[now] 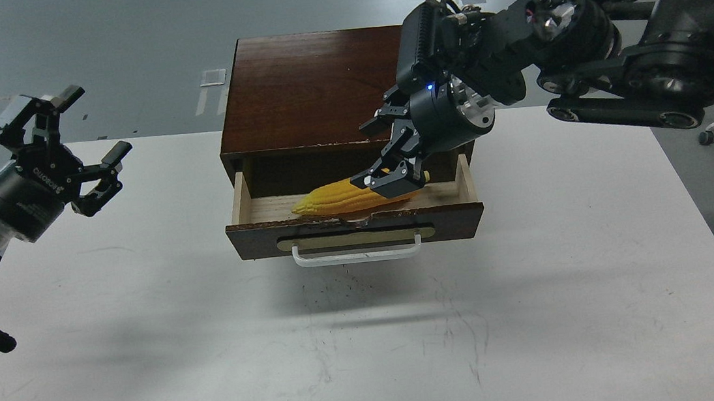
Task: Put corn in drawer with both arms
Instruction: 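Open the right gripper and lift it away from the drawer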
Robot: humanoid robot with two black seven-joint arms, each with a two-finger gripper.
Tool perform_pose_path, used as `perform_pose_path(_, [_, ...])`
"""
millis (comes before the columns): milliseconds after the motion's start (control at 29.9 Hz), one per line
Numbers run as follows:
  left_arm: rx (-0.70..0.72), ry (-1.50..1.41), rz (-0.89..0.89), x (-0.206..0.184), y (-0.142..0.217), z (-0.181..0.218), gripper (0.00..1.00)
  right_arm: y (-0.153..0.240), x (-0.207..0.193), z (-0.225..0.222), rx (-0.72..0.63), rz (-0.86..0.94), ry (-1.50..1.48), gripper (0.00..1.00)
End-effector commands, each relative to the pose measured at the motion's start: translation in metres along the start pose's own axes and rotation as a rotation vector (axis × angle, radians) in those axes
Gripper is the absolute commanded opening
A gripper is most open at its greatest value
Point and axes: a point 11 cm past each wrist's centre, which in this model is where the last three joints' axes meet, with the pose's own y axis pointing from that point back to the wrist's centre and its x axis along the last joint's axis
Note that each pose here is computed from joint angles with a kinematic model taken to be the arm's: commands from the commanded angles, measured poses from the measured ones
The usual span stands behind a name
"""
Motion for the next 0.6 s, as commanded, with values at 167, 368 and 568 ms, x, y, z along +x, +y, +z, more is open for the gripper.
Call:
perform_pose_path(167, [-0.004, 0.008, -0.004, -0.002, -0.002, -0.002, 0.99, 0.060, 0.007, 0.037, -0.084, 0.291, -0.401, 0.96])
perform_pose_path(368, [-0.010, 0.026, -0.013, -0.007, -0.006, -0.007, 0.99, 0.093, -0.037, 0.067, -0.095, 0.613, -0.897, 0.96])
perform_pose_path(568, [-0.014, 0.045, -0.022, -0.012, -0.010, -0.013, 0.99, 0.110, -0.133, 0.082, -0.136, 0.929, -1.366, 0.97])
